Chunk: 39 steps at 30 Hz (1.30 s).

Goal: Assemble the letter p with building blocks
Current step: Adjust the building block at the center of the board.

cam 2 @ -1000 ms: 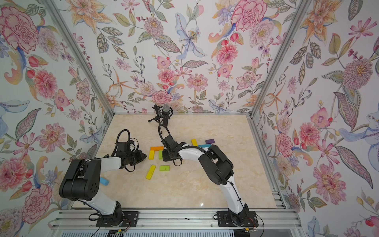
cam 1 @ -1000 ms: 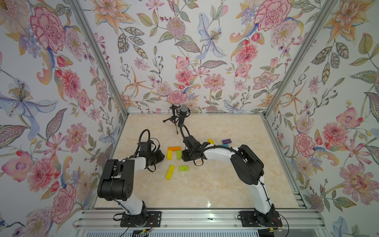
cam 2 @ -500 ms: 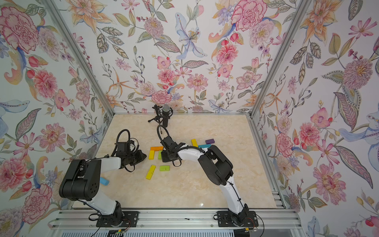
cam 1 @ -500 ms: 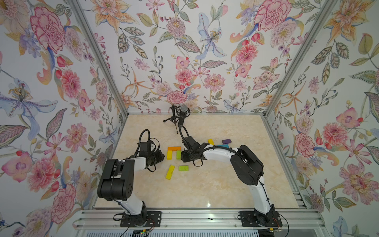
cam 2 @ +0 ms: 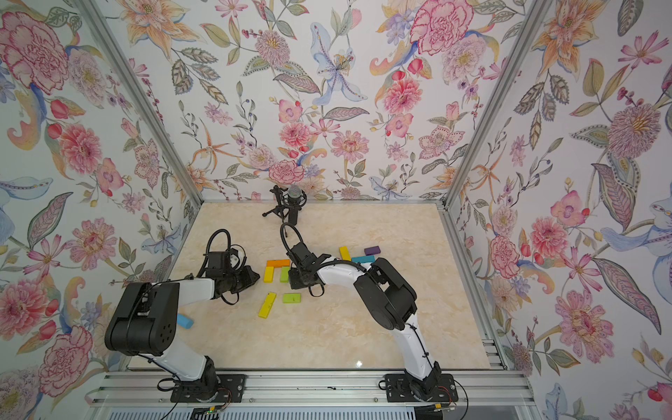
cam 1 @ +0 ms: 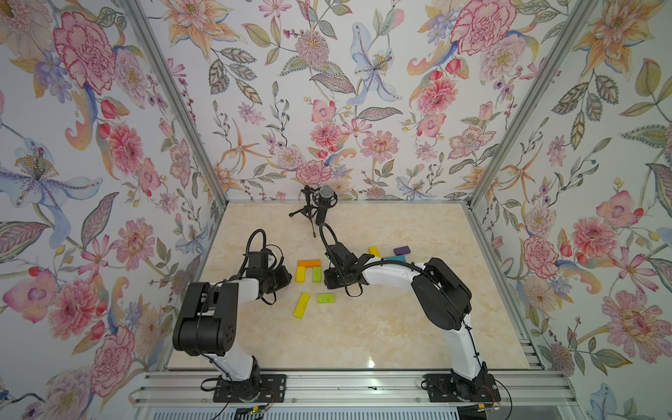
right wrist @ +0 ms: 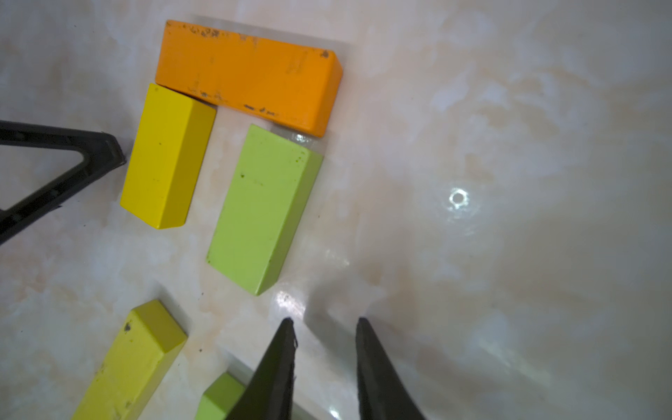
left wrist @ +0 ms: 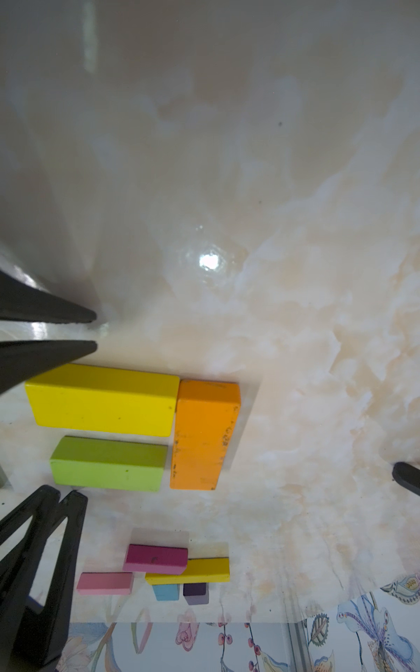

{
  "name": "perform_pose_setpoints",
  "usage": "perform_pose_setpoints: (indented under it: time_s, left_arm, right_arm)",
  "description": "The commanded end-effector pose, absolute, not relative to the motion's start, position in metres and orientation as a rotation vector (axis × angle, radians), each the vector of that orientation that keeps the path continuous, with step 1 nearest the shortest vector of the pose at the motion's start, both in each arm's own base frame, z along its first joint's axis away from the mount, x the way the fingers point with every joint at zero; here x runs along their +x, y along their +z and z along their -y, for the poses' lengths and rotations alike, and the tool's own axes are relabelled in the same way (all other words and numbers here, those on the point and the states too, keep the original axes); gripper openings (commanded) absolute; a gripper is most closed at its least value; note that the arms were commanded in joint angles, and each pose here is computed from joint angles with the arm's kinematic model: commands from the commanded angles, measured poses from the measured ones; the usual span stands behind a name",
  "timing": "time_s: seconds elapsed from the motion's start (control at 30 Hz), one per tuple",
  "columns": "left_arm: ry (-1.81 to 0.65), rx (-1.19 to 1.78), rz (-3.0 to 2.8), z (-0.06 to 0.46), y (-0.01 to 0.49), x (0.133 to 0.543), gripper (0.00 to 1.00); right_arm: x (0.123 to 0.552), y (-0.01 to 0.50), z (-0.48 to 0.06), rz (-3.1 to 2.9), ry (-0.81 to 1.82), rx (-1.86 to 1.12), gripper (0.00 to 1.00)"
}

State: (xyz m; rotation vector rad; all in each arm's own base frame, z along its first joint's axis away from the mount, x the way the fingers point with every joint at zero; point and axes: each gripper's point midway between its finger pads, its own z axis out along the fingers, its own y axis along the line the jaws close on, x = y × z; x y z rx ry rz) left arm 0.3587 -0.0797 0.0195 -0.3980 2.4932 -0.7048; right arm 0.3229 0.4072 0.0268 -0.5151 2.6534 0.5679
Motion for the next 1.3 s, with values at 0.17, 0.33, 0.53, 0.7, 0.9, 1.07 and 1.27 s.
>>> perform_pose_setpoints:
  time_s: [0.17,0.33,0.53,0.7,0.9,1.07,1.27]
  left_arm:
    - [-0.682,-0.385,-2.513,0.080,0.017,0.353,0.14]
    - [-0.682,-0.386,-2.512,0.080,0.017,0.353,0.14]
    - [-0.680,-0.380,-2.515,0.080,0.016,0.352,0.14]
    - [-0.681,-0.379,-2.516,0.080,0.016,0.353,0.13]
    - [-0.677,-0.379,-2.522,0.079,0.014,0.352,0.13]
    - [-0.680,-0.378,-2.521,0.080,0.014,0.353,0.13]
    - [-0.680,-0.383,-2.525,0.079,0.013,0.352,0.13]
  right_arm:
    - [0.305,0.034,-0.417,-2.655,0.600,-0.584,0.29]
    - [0.306,0.035,-0.425,-2.649,0.613,-0.581,0.29]
    - [0.308,0.035,-0.434,-2.643,0.629,-0.586,0.29]
    - [0.313,0.033,-0.433,-2.641,0.606,-0.567,0.29]
    - [0.310,0.031,-0.435,-2.648,0.613,-0.581,0.29]
    - [0.309,0.026,-0.433,-2.654,0.589,-0.582,0.29]
    - [0.314,0.018,-0.431,-2.658,0.544,-0.560,0.29]
